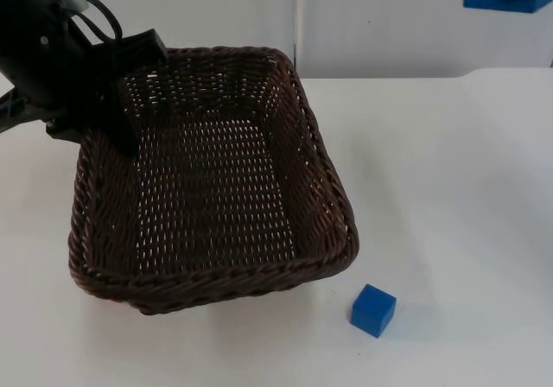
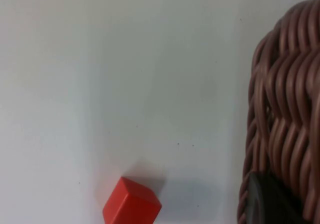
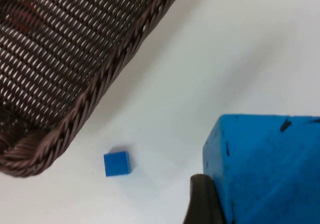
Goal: Pick up the basket with the left hand and place the largest block into the basket with the right hand.
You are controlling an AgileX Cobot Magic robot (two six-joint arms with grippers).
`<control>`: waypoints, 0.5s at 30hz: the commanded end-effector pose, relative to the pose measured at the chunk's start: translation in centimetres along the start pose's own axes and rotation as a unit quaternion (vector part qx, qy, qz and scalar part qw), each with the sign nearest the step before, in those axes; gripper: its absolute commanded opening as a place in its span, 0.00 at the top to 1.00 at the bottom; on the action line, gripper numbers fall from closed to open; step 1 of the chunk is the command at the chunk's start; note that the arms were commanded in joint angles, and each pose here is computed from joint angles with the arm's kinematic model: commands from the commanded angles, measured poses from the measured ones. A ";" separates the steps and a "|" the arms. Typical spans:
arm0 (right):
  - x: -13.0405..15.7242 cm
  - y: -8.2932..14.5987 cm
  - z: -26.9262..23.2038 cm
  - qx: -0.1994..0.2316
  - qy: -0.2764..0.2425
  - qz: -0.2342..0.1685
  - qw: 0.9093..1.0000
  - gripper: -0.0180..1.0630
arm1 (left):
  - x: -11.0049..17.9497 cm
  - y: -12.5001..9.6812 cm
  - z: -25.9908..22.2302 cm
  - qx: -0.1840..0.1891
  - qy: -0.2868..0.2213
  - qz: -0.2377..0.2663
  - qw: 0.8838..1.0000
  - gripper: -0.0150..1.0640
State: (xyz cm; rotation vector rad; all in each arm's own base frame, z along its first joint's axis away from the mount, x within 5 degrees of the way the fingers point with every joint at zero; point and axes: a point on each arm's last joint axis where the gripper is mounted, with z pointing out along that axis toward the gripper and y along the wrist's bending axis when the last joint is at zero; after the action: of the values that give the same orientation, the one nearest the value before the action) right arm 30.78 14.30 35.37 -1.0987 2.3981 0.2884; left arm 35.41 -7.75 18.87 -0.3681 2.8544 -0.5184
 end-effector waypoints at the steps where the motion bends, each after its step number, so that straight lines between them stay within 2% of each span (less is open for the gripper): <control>1: 0.3 0.0 -0.5 0.007 -0.006 0.006 1.000 0.98 | -0.1 -0.4 -0.7 0.009 -0.008 -0.004 1.000 0.99; 15: 0.3 0.2 -0.5 0.007 -0.010 0.031 0.999 0.98 | -0.1 -0.4 -0.7 0.009 -0.007 -0.004 1.000 0.99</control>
State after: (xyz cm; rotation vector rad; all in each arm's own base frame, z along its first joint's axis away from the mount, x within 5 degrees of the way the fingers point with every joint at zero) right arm 30.61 14.11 35.18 -1.0350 2.4350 0.2879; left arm 35.41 -7.75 18.87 -0.3681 2.8544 -0.5184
